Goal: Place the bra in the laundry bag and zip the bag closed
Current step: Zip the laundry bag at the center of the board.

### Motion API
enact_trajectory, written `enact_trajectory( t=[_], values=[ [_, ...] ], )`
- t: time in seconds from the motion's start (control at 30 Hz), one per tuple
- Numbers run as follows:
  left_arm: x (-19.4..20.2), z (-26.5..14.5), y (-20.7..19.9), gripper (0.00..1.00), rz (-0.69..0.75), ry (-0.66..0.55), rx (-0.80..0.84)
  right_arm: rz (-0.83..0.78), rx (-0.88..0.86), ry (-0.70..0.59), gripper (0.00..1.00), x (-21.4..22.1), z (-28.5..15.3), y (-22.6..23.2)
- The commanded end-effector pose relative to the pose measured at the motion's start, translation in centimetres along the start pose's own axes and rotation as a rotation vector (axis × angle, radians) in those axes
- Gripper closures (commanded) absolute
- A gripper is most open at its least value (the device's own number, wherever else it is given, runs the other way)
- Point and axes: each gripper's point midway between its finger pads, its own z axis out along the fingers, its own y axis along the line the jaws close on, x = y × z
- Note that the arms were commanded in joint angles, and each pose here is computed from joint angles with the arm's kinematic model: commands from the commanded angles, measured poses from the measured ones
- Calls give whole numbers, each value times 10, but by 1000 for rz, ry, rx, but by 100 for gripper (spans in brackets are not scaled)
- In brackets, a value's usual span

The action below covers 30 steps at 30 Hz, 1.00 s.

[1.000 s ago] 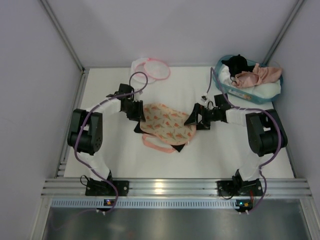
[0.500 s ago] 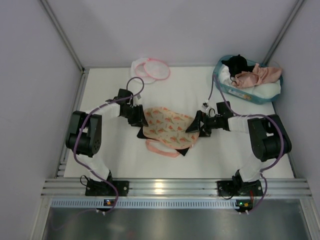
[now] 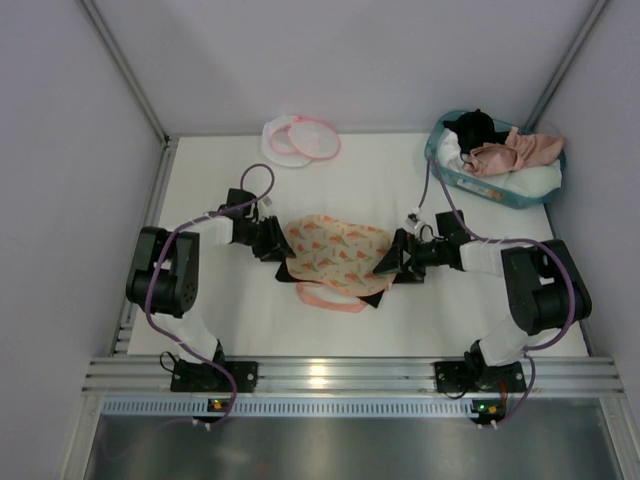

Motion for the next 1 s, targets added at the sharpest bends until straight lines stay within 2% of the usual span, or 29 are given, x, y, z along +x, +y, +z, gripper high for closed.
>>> enact_trajectory(
  t=[0.0,0.13,0.23,0.27,0.3,0.33,0.37,0.4,0.43,0.5,0.53,0.57,0.63,0.73,0.87,0.93,0.97],
  values=[
    [9,1,5,63,-43,-3,-7,-40,78,-38,1,6,-5,-15],
    [13,3,5,62,-59,9,10,-31,64,-60,4,0,0,-16],
    [16,7,6,61,-67,21,19,-13,49,-45,18,-7,10,-17],
    [15,7,6,61,-66,22,20,-15,46,-45,29,-11,11,-16],
    [14,7,5,60,-60,19,20,-2,49,-35,35,-10,13,-19],
    [12,6,5,59,-53,16,22,0,47,-32,45,-11,14,-20],
    [10,5,3,57,-40,12,28,0,41,-31,51,-13,14,-18],
    [3,1,-2,54,-6,4,33,-4,36,-30,57,-14,14,-16],
    [0,-3,-5,49,15,0,33,-8,35,-28,70,-13,13,-16],
    [-8,-16,-13,43,103,-25,34,-25,26,-23,82,-15,12,-11],
    [-18,-23,-21,39,149,-53,37,-28,23,-20,91,-15,12,-10],
    [-26,-37,-30,31,246,-96,43,-32,13,-17,94,-16,11,-7],
    [-40,-63,-45,23,374,-189,14,-34,1,-12,100,-18,11,-4],
    [-47,-92,-64,3,630,-300,-79,-26,-19,-3,100,-17,11,0],
    [-35,-108,-102,2,1081,-383,-221,-21,-49,13,100,-15,10,7],
    [-11,-101,-137,2,1212,-372,-130,-16,-59,22,100,-13,9,10],
    [-7,-101,-148,2,1194,-377,-93,-16,-60,24,97,-13,9,11]
  ],
)
